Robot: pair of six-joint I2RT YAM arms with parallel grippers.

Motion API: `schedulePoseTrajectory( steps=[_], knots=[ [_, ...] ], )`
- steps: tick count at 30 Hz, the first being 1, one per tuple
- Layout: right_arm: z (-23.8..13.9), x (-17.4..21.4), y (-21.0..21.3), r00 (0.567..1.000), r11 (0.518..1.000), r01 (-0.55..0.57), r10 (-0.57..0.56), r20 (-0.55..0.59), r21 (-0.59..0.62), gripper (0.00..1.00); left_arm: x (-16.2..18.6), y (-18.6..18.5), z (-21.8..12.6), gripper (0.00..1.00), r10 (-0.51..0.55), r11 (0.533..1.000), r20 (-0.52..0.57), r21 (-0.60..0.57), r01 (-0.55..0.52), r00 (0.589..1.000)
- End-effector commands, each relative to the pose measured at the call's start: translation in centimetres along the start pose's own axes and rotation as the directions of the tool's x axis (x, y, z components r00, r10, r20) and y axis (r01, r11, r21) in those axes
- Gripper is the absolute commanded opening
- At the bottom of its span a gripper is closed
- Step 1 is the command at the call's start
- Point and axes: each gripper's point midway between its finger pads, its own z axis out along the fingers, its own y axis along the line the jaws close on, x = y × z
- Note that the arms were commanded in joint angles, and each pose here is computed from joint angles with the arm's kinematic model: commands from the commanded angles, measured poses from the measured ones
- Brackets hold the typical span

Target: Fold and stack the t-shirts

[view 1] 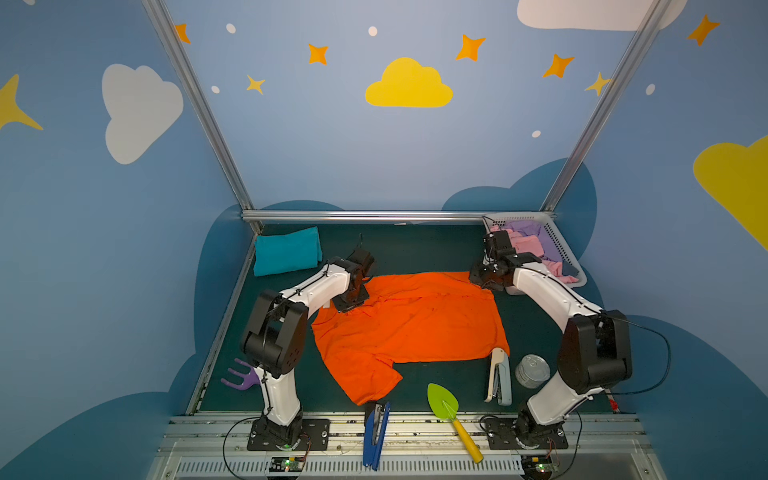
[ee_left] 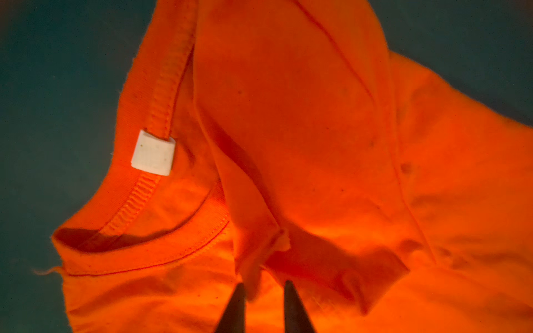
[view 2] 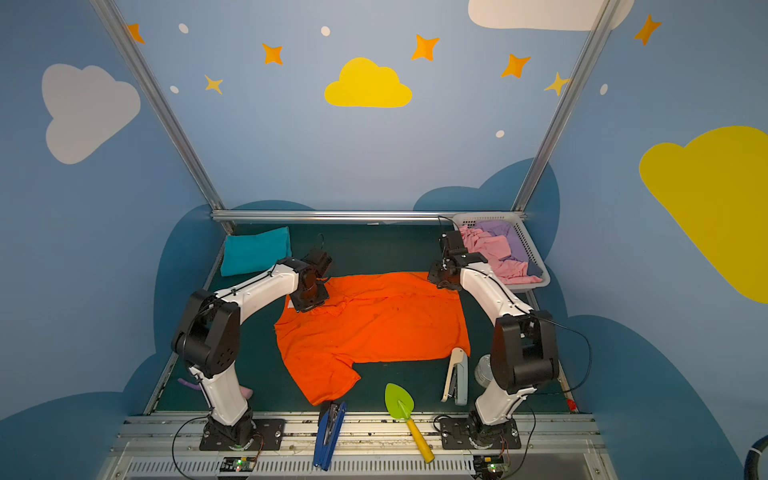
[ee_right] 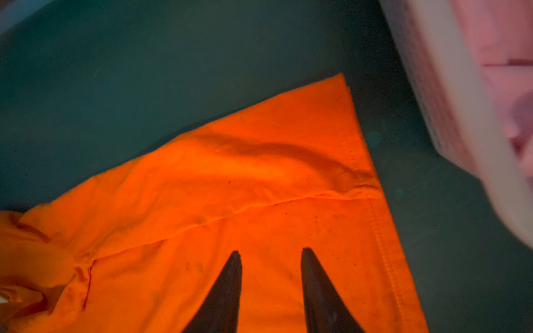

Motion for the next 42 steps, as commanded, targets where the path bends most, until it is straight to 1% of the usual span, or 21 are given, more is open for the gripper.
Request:
schedulePoseTrajectory(
  steps=[1, 4, 6, 9, 11, 13, 16, 18, 19, 20, 21, 23, 27, 31, 32, 33, 35, 36, 38, 40, 42],
  knots=[
    [-0.1, 1.8, 3.7, 0.993, 0.991, 0.119, -0.121, -0.017, -0.067, 0.36, 1.5, -0.3, -1.9, 0.51, 0.005, 0.996, -0.05, 0.087, 0.0, 0.999],
    [0.2, 3.9, 7.3, 0.966, 0.959, 0.253, -0.258, -0.023, -0.129, 0.37, 1.8, 1.0, -2.3, 0.57, -0.003, 0.997, -0.041, 0.081, 0.007, 0.999],
    [0.4, 5.6, 10.2, 0.93, 0.915, 0.36, -0.367, -0.01, -0.181, 0.37, 0.6, 2.5, -2.3, 0.56, -0.038, 0.998, -0.009, 0.052, 0.039, 0.999],
    [0.7, 8.6, 14.6, 0.848, 0.823, 0.516, -0.531, 0.005, -0.237, 0.38, -2.4, 4.1, -1.8, 0.5, -0.131, 0.99, 0.013, 0.055, 0.13, 0.991],
    [1.0, 10.4, 17.2, 0.792, 0.763, 0.592, -0.61, 0.015, -0.259, 0.39, -5.0, 4.2, -1.4, 0.49, -0.19, 0.979, 0.026, 0.08, 0.187, 0.981],
    [1.6, 11.8, 19.0, 0.752, 0.723, 0.637, -0.659, 0.01, -0.268, 0.42, -7.4, 3.5, -1.2, 0.5, -0.207, 0.975, 0.056, 0.1, 0.201, 0.977],
    [2.6, 13.8, 21.5, 0.703, 0.67, 0.68, -0.711, 0.008, -0.298, 0.48, -10.9, 1.9, -0.8, 0.55, -0.209, 0.974, 0.118, 0.11, 0.196, 0.971],
    [3.4, 15.0, 23.0, 0.668, 0.636, 0.709, -0.744, 0.003, -0.306, 0.53, -12.8, 1.3, 0.2, 0.56, -0.208, 0.976, 0.145, 0.095, 0.196, 0.967],
    [3.7, 15.6, 23.6, 0.654, 0.621, 0.719, -0.757, -0.001, -0.311, 0.68, -13.4, 1.2, 0.7, 0.56, -0.21, 0.976, 0.148, 0.083, 0.2, 0.966],
    [4.0, 16.1, 24.2, 0.639, 0.608, 0.73, -0.769, -0.003, -0.311, 0.78, -14.1, 1.2, 1.2, 0.55, -0.213, 0.976, 0.149, 0.076, 0.204, 0.966],
    [4.3, 16.6, 24.9, 0.625, 0.594, 0.741, -0.78, -0.001, -0.313, 0.78, -14.4, 1.2, 2.0, 0.55, -0.215, 0.976, 0.144, 0.062, 0.208, 0.966],
    [4.9, 17.2, 25.8, 0.614, 0.579, 0.749, -0.79, 0.007, -0.323, 0.78, -15.0, 1.2, 3.6, 0.53, -0.22, 0.975, 0.139, 0.051, 0.215, 0.966],
    [6.2, 18.0, 27.0, 0.617, 0.578, 0.735, -0.787, -0.003, -0.355, 0.77, -15.7, 1.6, 6.2, 0.46, -0.24, 0.971, 0.116, 0.034, 0.237, 0.964],
    [7.7, 18.5, 27.7, 0.627, 0.588, 0.722, -0.779, -0.014, -0.366, 0.69, -16.2, 1.6, 7.6, 0.37, -0.243, 0.97, 0.108, 0.023, 0.242, 0.964],
    [8.1, 18.5, 27.9, 0.632, 0.594, 0.717, -0.775, -0.02, -0.364, 0.63, -16.2, 1.7, 7.9, 0.34, -0.242, 0.97, 0.105, 0.016, 0.242, 0.965],
    [8.4, 18.4, 28.0, 0.639, 0.603, 0.714, -0.769, -0.023, -0.356, 0.55, -16.2, 1.8, 8.1, 0.32, -0.242, 0.97, 0.104, 0.012, 0.242, 0.965],
    [9.0, 18.0, 27.9, 0.654, 0.627, 0.708, -0.756, -0.031, -0.326, 0.31, -16.2, 1.9, 8.5, 0.27, -0.245, 0.969, 0.098, 0.007, 0.245, 0.965],
    [9.2, 17.7, 27.7, 0.66, 0.635, 0.707, -0.751, -0.032, -0.312, 0.21, -16.3, 2.1, 8.7, 0.26, -0.245, 0.969, 0.097, 0.005, 0.245, 0.965],
    [9.1, 17.2, 27.3, 0.667, 0.645, 0.706, -0.745, -0.034, -0.292, 0.05, -16.3, 2.4, 9.0, 0.24, -0.249, 0.968, 0.095, -0.003, 0.25, 0.964],
    [8.4, 16.6, 26.7, 0.669, 0.649, 0.708, -0.743, -0.03, -0.277, 0.0, -16.3, 2.8, 9.3, 0.21, -0.252, 0.967, 0.09, -0.013, 0.254, 0.963],
    [7.1, 16.0, 25.9, 0.67, 0.649, 0.712, -0.742, -0.017, -0.268, 0.0, -16.3, 3.3, 9.5, 0.17, -0.256, 0.966, 0.086, -0.022, 0.259, 0.963]
  ],
)
